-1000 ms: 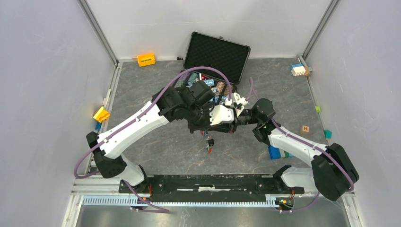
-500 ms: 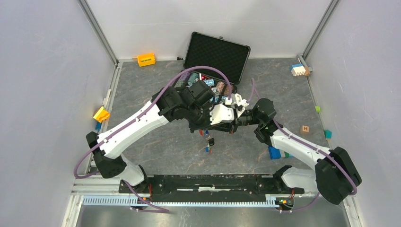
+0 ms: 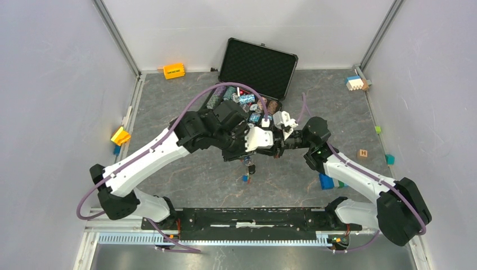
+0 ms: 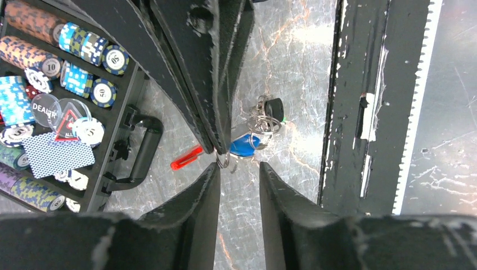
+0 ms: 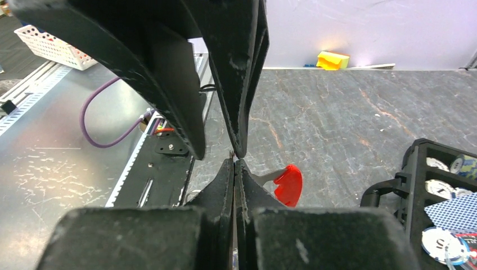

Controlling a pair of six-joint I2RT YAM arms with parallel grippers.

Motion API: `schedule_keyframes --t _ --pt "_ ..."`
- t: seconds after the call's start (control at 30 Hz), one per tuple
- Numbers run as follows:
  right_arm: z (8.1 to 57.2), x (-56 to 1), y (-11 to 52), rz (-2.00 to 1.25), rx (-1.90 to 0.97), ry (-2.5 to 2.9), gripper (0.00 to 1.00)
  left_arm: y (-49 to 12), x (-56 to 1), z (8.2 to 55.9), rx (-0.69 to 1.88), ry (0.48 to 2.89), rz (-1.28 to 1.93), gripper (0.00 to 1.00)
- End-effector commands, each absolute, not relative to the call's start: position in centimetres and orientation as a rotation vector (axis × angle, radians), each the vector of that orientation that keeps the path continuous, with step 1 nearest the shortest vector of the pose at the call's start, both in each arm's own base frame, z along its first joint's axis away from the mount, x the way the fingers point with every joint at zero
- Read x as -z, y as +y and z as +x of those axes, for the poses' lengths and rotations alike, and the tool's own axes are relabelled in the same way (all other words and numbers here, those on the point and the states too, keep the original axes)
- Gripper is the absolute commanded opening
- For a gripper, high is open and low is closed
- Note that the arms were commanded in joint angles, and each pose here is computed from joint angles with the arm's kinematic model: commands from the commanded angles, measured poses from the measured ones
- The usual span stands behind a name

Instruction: Put the keys on the keyring

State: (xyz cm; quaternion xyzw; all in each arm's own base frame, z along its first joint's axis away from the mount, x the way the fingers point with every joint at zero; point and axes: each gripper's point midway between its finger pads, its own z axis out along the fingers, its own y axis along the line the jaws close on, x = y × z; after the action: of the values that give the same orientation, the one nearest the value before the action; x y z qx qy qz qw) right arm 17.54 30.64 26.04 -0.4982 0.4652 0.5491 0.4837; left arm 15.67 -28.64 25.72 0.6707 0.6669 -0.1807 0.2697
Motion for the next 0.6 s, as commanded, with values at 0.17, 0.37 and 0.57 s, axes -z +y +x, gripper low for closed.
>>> schedule_keyframes --t 0.17,0.37,0.57 --pt "18.0 -28.4 29.8 -1.173 -1.291 1.045 0.0 -28.3 -28.4 15.6 0.517 1.651 1.741 0.52" --pt "17.6 -29.8 29.3 -1.154 -1.305 1.006 0.0 -27.4 -28.8 17.0 0.523 1.634 1.646 0.56" --pt "17.3 -31.2 29.1 -1.15 -1.324 0.973 0.0 -28.5 -29.1 16.8 0.636 1.516 1.591 0.52"
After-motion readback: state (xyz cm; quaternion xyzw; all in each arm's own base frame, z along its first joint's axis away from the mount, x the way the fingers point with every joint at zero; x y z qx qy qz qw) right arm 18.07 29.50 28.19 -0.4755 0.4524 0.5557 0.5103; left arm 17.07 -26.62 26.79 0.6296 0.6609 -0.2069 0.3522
